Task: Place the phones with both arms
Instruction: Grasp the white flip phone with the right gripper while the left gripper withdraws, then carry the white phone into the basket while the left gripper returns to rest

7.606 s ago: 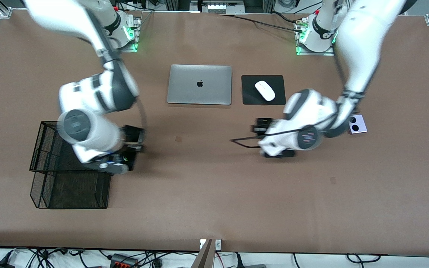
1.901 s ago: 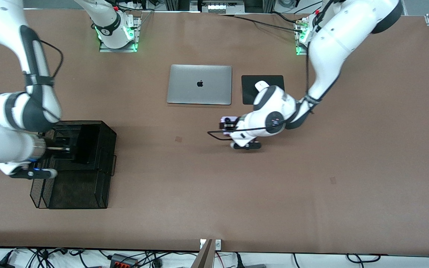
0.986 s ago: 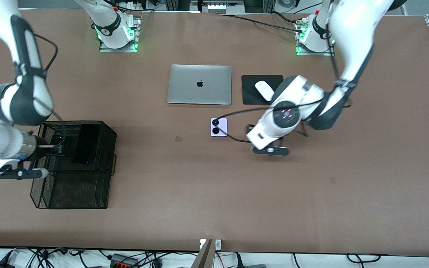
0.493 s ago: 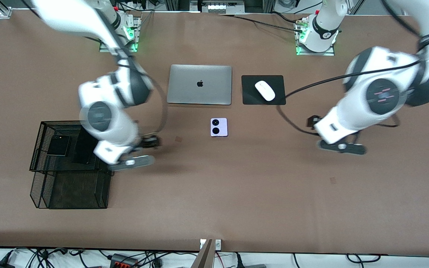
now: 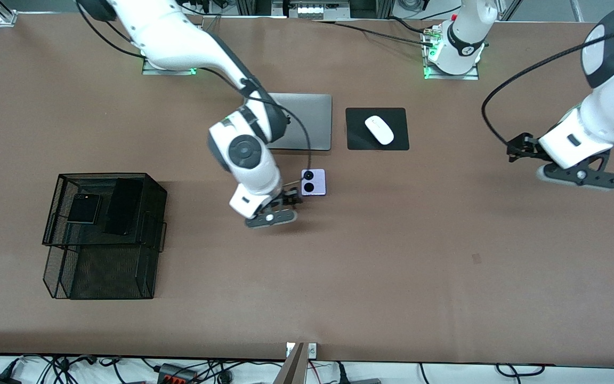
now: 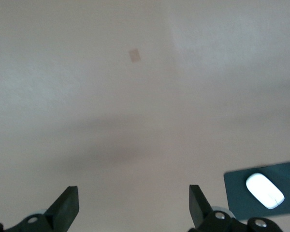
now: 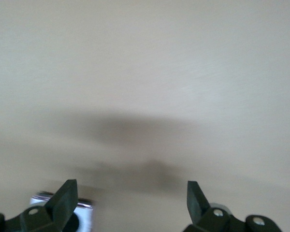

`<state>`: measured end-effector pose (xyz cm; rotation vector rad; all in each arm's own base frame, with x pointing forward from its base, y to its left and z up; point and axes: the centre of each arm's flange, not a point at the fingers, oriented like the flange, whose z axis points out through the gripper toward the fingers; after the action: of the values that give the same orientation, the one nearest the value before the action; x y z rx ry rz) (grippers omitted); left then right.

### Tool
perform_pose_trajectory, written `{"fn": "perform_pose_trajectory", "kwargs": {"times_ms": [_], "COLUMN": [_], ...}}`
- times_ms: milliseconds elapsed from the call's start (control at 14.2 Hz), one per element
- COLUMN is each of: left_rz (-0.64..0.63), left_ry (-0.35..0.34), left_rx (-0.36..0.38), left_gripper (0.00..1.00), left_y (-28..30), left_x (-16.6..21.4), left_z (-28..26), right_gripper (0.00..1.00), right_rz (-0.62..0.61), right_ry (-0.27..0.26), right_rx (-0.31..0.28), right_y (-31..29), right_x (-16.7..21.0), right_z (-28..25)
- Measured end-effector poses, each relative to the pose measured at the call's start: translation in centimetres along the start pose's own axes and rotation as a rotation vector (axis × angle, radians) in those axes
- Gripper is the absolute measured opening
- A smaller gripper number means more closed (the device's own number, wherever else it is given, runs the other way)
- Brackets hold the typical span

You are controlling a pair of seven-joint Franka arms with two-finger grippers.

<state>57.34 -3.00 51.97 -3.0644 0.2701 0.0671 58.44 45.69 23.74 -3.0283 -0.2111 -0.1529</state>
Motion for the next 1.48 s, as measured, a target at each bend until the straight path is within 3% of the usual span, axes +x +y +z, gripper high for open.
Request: {"fn": "perform_pose_trajectory", "kwargs": {"times_ms": [141, 493, 775, 1056, 1479], "left_rz": [-0.029, -0.139, -0.185, -0.213, -0.293], "left_ry": [0.034, 0.022, 0.025, 0.023, 0.032], "left_rx": [-0.005, -0.033, -0.036, -0.145, -0.154], "left_gripper": [1.0, 1.0, 1.0, 1.0, 1.0], "left_y": [-0.1, -0.1, 0.0, 0.6, -4.1], "left_x": [-1.0, -1.6, -1.6, -0.4, 0.8], "left_z": [0.1, -0.4, -1.1, -2.9, -3.8], "right_gripper": [1.0, 1.0, 1.0, 1.0, 1.0], "right_rz": [0.033, 0.01, -0.012, -0.041, -0.074], "right_ry": [0.005, -0.016, -0.025, -0.018, -0.041], "right_rx": [0.015, 0.009, -0.007, -0.025, -0.045], "right_y": [-3.7, -7.1, -7.7, -7.9, -9.2], "right_x": [-2.6, -5.7, -6.6, -7.0, -8.7], "right_z": [2.4, 4.4, 5.6, 5.9, 7.1]}}
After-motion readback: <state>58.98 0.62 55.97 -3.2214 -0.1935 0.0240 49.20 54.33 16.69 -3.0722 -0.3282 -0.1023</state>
